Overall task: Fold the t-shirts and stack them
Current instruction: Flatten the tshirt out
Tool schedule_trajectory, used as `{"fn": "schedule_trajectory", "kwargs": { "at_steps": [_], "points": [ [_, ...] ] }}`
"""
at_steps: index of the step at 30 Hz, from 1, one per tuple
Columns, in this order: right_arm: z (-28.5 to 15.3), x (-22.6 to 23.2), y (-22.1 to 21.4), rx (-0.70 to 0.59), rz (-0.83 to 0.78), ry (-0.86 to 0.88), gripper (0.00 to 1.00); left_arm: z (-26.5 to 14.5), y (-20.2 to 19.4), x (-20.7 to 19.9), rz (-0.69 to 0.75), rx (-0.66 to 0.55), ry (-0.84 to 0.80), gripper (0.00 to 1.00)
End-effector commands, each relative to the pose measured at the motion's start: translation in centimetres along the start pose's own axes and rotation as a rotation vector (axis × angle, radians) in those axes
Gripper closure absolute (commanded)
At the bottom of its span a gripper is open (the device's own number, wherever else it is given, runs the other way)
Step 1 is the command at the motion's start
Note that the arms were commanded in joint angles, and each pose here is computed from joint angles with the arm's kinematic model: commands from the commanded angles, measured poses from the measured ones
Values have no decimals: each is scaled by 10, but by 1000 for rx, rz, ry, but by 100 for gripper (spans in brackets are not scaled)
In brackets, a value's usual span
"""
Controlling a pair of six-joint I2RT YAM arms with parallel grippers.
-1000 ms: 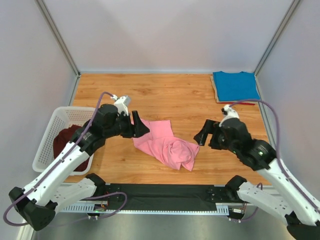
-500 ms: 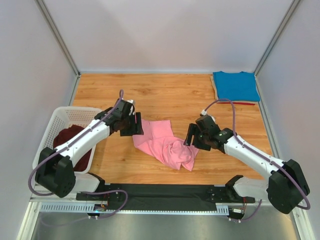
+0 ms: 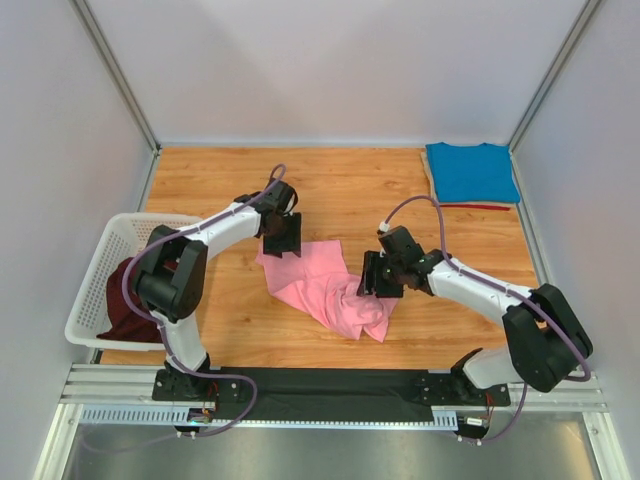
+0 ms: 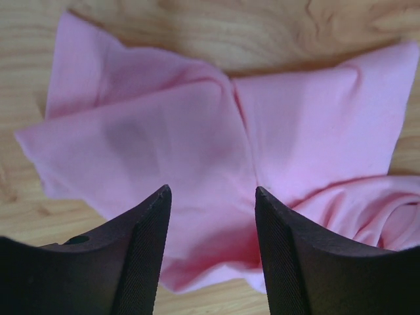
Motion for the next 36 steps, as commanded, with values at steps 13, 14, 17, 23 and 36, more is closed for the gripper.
{"fn": "schedule_trajectory", "kwargs": {
  "at_steps": [13,14,17,23,36],
  "points": [
    [-1,-1,-3,-72,-23,47,89,36,25,-12,-31,-9,13,54],
    [-1,-2,-3,-73,-24,36,94,37,25,-13,-28,-5,6,59],
    [-6,-3,1,-93,-39,9,100,31,28,-16,-28,-2,7,90],
    [-58,-2,55,-293,-59,-236,100,-49,54,-33,0,-161,-47,100],
    [-256,-2,140,-786,3,-573,100,-236,67,-35,-96,-535,-210,100]
  ]
}}
Point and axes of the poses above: each gripper's point midway between its finger pads, its own z axis out along the fingers, its own x axis along the line the jaws close on, y = z × x, the point moved 7 cm from there along -z, back along the fingers, and after that the axes turned 6 degrees about -z, right-handed, at the moved point
